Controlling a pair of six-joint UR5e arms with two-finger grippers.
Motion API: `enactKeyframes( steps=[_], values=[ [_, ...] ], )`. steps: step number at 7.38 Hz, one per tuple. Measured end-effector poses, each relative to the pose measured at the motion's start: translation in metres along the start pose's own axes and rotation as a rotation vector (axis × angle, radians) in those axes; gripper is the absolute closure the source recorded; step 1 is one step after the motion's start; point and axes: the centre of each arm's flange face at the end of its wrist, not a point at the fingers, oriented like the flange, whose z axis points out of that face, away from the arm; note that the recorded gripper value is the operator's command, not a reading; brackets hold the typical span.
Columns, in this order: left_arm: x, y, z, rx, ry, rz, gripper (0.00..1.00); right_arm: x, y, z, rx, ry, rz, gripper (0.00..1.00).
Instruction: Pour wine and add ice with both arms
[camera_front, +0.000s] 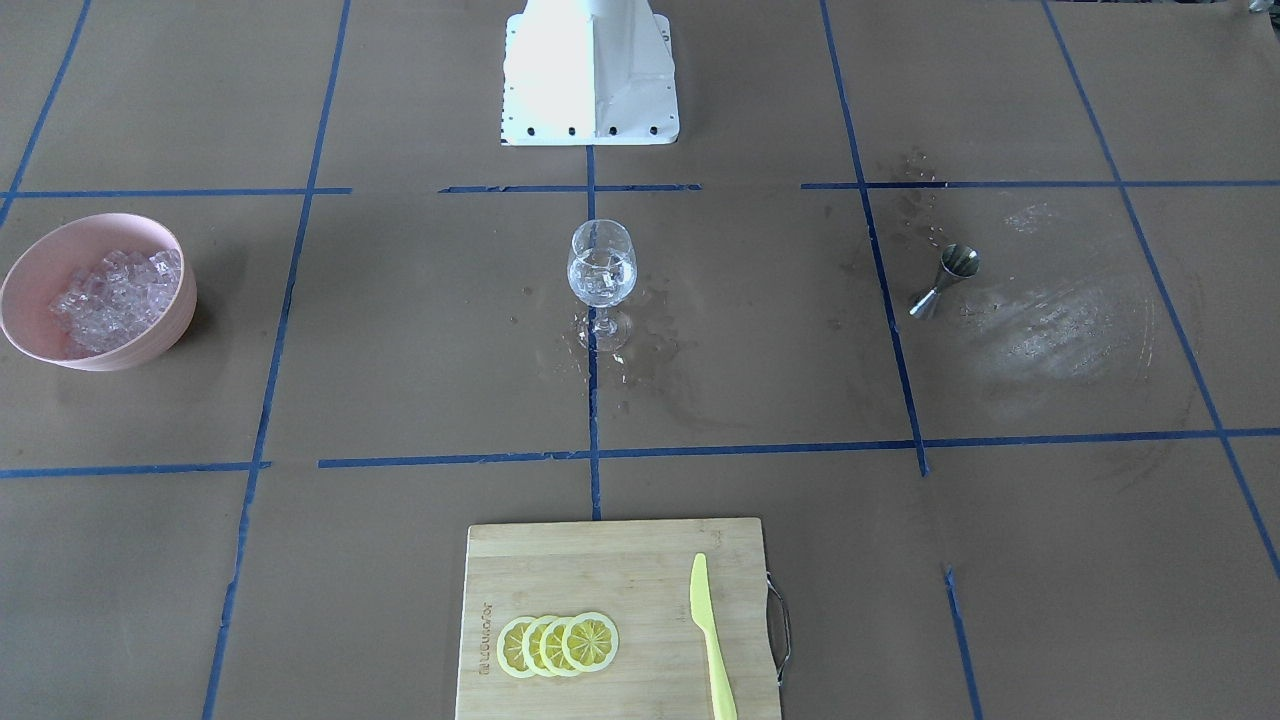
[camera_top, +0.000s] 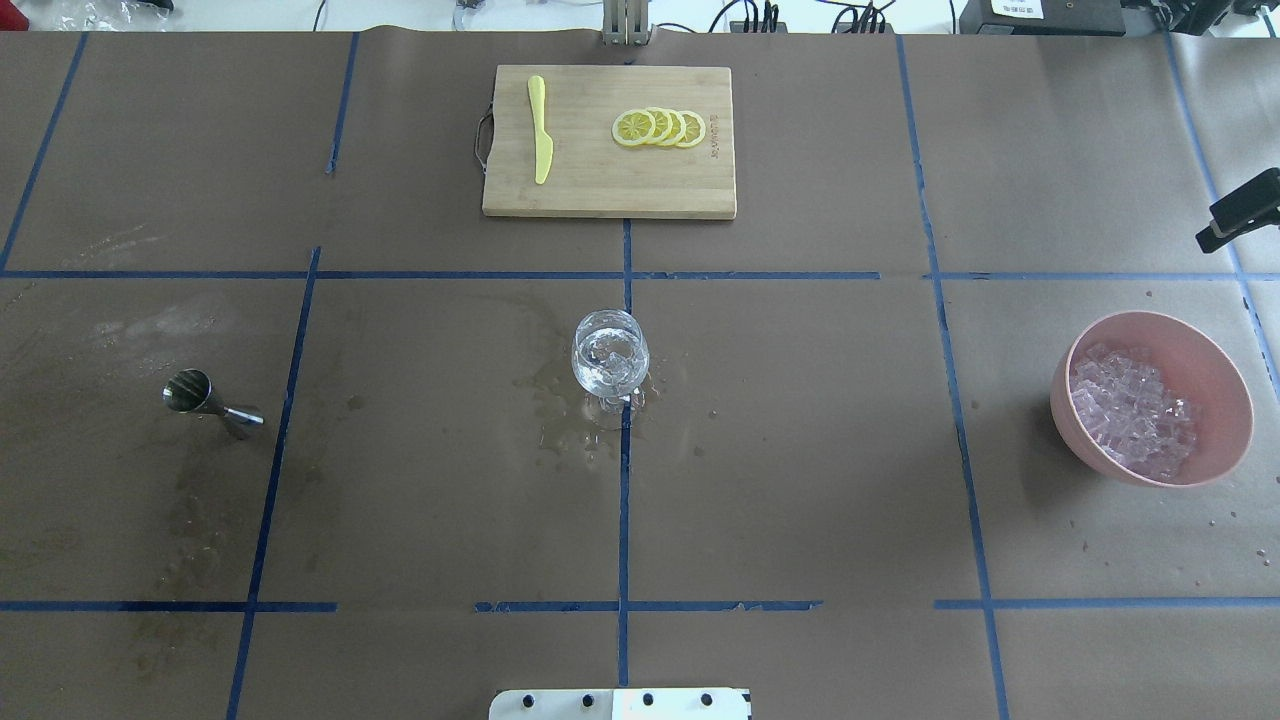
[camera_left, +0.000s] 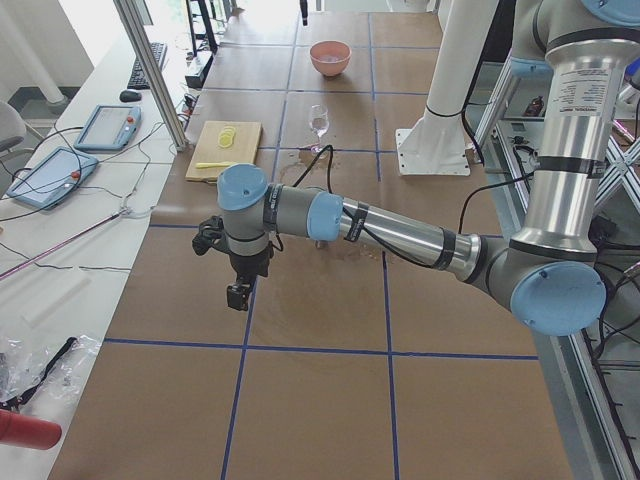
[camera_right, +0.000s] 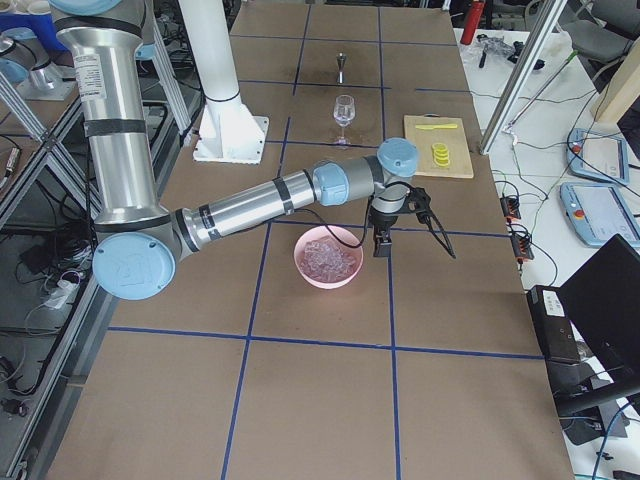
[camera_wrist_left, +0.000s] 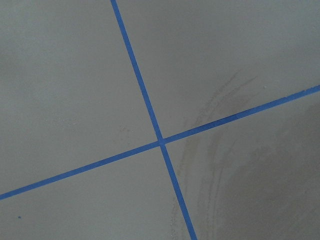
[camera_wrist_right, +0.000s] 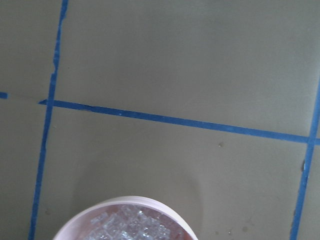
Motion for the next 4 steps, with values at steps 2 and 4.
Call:
enactKeyframes(
  steps=[2,4],
  values=[
    [-0.006,0.005,0.007,-0.041,0.027,-0.044,0.00,0.041,-0.002,-0.006,0.007,-0.011,-0.026,0.00],
    [-0.018,0.038,0.031,-0.083,0.062,-0.089,0.00,0.043,-0.009,-0.011,0.019,-0.014,-0.034,0.00]
  ],
)
